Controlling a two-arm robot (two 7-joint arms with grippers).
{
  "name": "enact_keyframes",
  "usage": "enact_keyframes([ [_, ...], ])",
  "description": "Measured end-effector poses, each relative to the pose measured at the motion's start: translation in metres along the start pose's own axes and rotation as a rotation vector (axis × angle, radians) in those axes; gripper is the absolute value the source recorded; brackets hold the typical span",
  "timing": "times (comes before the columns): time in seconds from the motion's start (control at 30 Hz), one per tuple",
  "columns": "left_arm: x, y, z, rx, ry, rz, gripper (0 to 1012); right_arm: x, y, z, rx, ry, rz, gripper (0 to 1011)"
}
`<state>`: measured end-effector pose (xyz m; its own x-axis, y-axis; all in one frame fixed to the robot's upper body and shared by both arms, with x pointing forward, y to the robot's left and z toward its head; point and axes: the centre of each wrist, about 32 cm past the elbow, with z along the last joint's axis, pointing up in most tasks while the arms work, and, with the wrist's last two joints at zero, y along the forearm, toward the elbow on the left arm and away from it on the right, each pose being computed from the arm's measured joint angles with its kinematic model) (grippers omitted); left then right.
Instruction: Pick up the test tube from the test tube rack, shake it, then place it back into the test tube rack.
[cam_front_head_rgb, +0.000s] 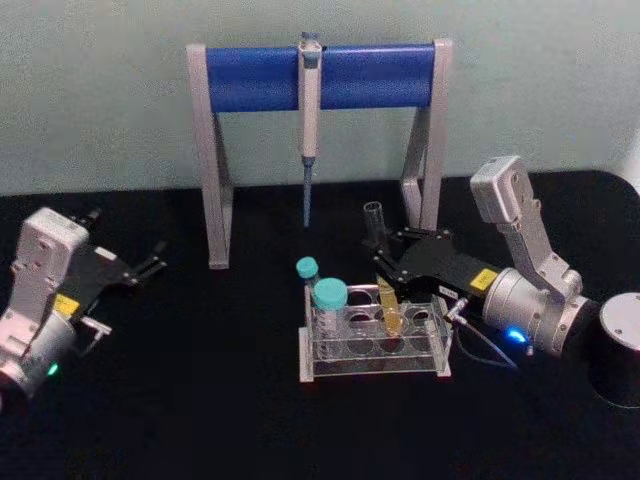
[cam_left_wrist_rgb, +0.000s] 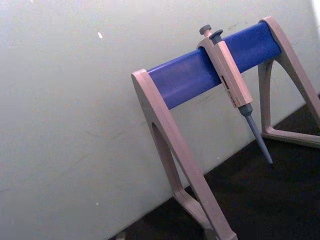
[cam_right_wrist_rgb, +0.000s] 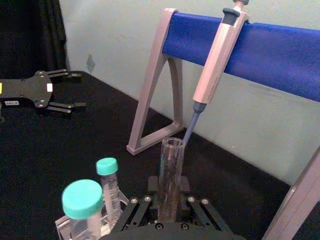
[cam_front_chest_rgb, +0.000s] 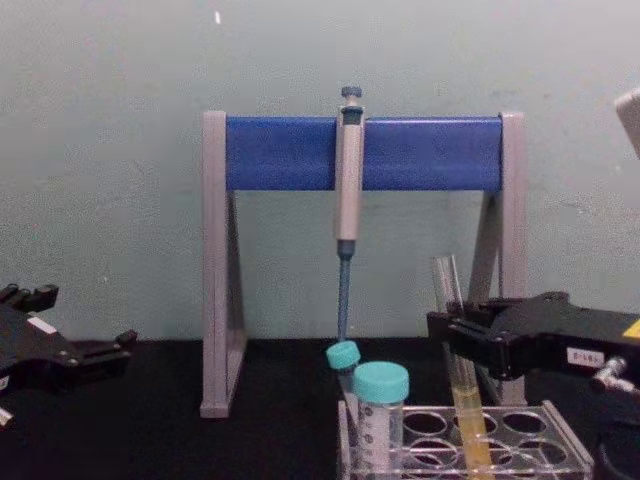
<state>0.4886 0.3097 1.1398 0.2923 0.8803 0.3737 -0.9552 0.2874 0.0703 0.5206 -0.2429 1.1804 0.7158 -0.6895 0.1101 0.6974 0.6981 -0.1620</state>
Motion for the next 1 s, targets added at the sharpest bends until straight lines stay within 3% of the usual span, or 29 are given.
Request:
enact_keyframes([
  [0.63,0.0000,0.0000,0.0000,0.000,0.000,0.000,1002,0.000,0.000,0.000,0.001,0.000,-0.001,233],
  [1.0,0.0000,0.0000,0.0000,0.000,0.000,0.000,1002,0.003,-0.013,0.007,0.145,0.060,-0.032,233],
])
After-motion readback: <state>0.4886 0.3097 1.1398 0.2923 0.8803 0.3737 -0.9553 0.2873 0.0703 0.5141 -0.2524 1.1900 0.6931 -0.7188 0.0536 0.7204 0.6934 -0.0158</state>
